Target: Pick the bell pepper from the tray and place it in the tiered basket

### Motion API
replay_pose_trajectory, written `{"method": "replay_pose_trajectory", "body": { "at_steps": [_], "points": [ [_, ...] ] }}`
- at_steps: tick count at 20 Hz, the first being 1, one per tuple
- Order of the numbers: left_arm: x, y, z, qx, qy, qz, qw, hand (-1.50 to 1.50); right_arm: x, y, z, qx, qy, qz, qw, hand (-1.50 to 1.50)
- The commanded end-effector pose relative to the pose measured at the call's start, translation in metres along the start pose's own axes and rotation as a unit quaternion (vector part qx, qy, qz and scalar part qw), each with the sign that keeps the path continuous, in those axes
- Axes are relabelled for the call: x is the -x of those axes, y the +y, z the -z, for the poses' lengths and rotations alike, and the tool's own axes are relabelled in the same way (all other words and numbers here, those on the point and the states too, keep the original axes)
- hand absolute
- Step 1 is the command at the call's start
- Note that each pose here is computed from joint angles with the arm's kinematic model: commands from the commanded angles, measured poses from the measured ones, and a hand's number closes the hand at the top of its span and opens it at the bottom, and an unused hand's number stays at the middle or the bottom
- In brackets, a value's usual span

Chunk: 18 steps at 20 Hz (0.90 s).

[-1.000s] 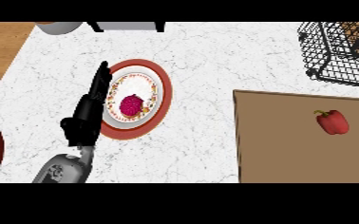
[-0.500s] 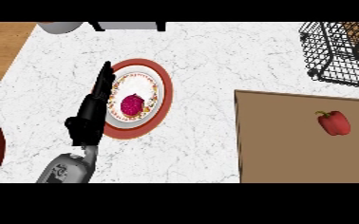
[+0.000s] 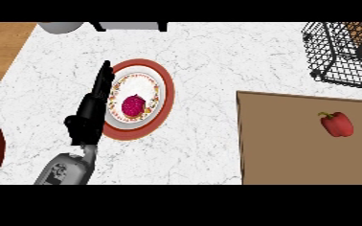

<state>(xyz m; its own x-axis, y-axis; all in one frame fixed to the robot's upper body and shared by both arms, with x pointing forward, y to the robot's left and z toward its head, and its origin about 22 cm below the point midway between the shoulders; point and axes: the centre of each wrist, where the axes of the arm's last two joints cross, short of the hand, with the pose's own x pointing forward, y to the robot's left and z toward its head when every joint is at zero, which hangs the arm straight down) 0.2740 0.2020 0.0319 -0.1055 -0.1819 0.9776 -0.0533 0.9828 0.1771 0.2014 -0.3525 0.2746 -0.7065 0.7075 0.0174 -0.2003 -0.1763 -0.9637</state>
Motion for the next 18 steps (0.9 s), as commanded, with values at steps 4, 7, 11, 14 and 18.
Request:
{"method": "replay_pose_trajectory", "body": {
  "at_steps": [4, 7, 11, 14, 18],
  "points": [
    [-0.007, -0.005, 0.008, 0.005, -0.010, -0.004, 0.9999, 0.00, 0.047, 0.050, -0.011, -0.046, -0.092, -0.057, 0.993, -1.50],
    [-0.011, 0.007, -0.002, 0.000, -0.005, 0.001, 1.0000, 0.00, 0.069, 0.094, -0.026, -0.038, -0.093, -0.067, 0.993, -1.50],
    [0.001, -0.001, -0.008, 0.009, -0.003, 0.001, 1.0000, 0.00, 0.096, 0.107, -0.012, -0.014, -0.057, -0.071, 0.996, -1.50],
    [-0.004, 0.000, 0.016, 0.005, -0.002, 0.003, 1.0000, 0.00, 0.120, 0.096, -0.022, -0.021, -0.043, -0.062, 0.997, -1.50],
    [-0.003, -0.002, -0.004, -0.004, -0.001, 0.005, 1.0000, 0.00, 0.117, 0.120, -0.005, -0.038, -0.053, -0.048, 0.997, -1.50]
  ]
}}
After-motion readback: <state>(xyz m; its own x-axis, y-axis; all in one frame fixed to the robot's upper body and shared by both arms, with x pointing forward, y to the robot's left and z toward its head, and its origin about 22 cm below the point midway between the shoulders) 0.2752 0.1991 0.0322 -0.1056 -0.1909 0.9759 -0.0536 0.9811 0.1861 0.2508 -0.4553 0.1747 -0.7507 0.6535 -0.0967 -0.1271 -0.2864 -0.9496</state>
